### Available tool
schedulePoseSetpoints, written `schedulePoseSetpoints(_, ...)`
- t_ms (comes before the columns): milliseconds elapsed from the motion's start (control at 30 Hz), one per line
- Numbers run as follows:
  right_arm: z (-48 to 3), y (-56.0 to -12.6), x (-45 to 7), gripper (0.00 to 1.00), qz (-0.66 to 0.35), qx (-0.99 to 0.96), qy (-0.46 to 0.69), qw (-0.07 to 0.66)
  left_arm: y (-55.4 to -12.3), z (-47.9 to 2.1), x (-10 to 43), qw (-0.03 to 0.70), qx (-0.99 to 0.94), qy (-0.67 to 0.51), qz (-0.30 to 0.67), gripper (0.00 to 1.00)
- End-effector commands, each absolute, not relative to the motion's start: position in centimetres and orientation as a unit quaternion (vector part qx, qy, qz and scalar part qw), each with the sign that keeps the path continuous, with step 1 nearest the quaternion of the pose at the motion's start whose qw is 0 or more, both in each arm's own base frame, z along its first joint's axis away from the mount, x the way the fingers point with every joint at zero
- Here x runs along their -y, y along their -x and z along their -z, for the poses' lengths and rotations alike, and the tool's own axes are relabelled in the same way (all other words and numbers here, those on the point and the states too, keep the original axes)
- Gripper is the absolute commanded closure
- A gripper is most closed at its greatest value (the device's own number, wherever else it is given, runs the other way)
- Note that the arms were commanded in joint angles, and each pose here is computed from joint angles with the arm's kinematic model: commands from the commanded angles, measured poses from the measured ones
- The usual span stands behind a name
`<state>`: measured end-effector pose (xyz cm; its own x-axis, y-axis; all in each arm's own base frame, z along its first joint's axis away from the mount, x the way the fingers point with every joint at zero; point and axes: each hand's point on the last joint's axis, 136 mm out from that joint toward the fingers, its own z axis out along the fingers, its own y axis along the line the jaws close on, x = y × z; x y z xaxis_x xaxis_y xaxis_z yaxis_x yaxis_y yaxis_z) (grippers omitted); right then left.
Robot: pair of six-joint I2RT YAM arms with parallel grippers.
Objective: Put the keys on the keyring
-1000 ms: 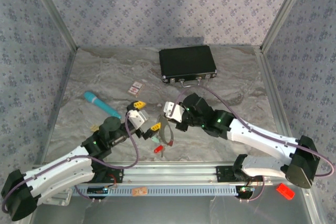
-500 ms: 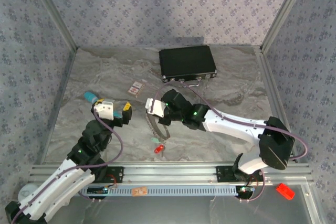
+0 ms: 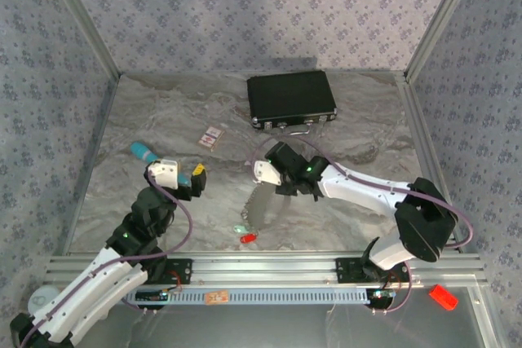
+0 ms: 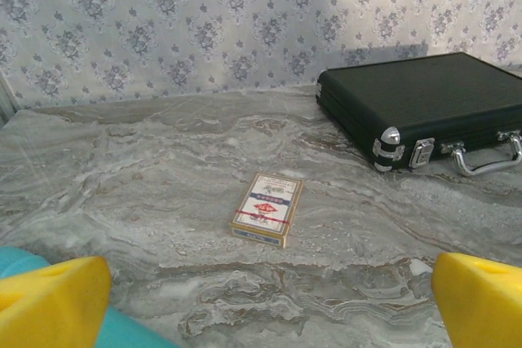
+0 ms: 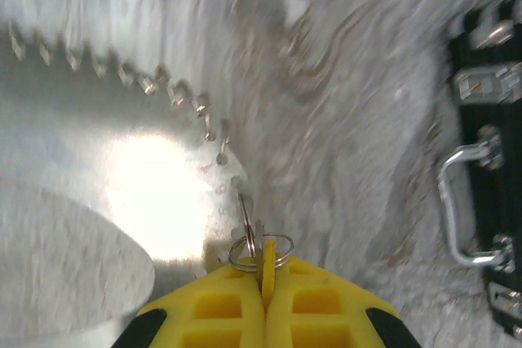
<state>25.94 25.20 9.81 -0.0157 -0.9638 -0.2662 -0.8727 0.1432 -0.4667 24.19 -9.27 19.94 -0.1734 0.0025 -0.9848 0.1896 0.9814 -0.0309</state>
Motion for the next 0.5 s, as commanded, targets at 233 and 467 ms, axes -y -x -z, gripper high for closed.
schedulePoseSetpoints(233,-4.4,-23.9,-16.7,0.96,0.203,-0.694,0.684,0.091,-24.8,-20.3,9.7,0.643,-0.759,-0.054,0.082,0.00)
schedulePoseSetpoints(467,-3.8,-23.4,-12.9,0.85,0.239,-0.700,0.672,0.038,-25.4,-20.1,10.1,0.635,-0.766,-0.062,0.077,0.00)
